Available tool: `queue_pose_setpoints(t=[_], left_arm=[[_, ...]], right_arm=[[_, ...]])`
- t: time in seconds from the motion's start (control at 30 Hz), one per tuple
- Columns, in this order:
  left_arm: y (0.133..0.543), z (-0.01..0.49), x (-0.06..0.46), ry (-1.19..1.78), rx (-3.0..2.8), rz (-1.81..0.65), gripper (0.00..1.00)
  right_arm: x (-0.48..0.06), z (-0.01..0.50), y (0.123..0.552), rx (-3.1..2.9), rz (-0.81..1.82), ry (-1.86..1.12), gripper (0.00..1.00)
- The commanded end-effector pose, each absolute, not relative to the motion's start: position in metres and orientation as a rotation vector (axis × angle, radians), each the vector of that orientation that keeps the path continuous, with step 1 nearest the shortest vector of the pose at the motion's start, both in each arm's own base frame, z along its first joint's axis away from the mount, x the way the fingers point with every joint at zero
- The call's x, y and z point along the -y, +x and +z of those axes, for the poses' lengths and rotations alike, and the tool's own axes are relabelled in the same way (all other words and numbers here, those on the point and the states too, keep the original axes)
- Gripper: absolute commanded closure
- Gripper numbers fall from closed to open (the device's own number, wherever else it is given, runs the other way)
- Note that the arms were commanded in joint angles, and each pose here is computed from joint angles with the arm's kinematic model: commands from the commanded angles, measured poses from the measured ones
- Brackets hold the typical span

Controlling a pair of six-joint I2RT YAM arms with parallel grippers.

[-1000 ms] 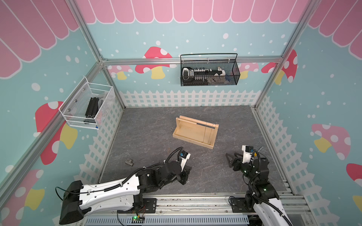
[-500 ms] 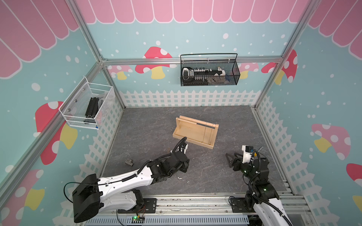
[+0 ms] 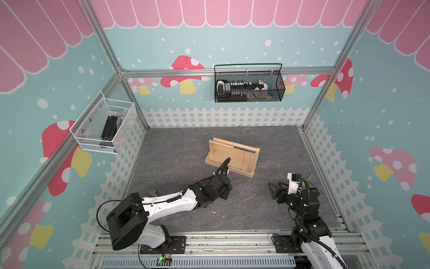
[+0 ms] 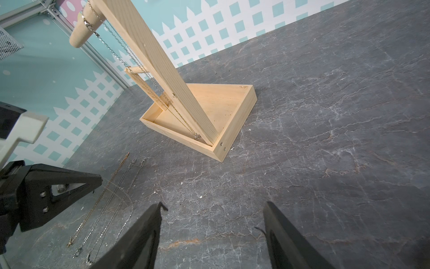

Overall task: Take the necklace off the jewelry display stand
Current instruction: Place the necklace at the center of the board.

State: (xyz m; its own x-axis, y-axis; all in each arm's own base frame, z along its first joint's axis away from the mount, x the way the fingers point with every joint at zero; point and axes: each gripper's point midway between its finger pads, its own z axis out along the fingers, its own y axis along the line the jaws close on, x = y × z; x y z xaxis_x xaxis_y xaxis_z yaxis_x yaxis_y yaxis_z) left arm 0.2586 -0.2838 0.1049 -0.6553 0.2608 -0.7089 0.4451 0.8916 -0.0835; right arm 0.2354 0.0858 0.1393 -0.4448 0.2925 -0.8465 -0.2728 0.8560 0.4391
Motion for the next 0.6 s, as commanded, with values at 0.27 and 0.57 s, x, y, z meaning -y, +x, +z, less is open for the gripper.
queue_pose_setpoints(t=[0.27, 0.57], left_arm=[[0.282, 0.097, 0.288, 0.502, -2.316, -0.261, 1.00], [0.293, 0.086, 0.292, 0.487, -2.338, -0.234, 1.00]], right_arm=[[-0.089, 0.135, 0.234, -1.939, 0.656, 0.009, 0.29], [-0.089, 0.135, 0.233, -1.940, 0.658, 0.010, 0.29]])
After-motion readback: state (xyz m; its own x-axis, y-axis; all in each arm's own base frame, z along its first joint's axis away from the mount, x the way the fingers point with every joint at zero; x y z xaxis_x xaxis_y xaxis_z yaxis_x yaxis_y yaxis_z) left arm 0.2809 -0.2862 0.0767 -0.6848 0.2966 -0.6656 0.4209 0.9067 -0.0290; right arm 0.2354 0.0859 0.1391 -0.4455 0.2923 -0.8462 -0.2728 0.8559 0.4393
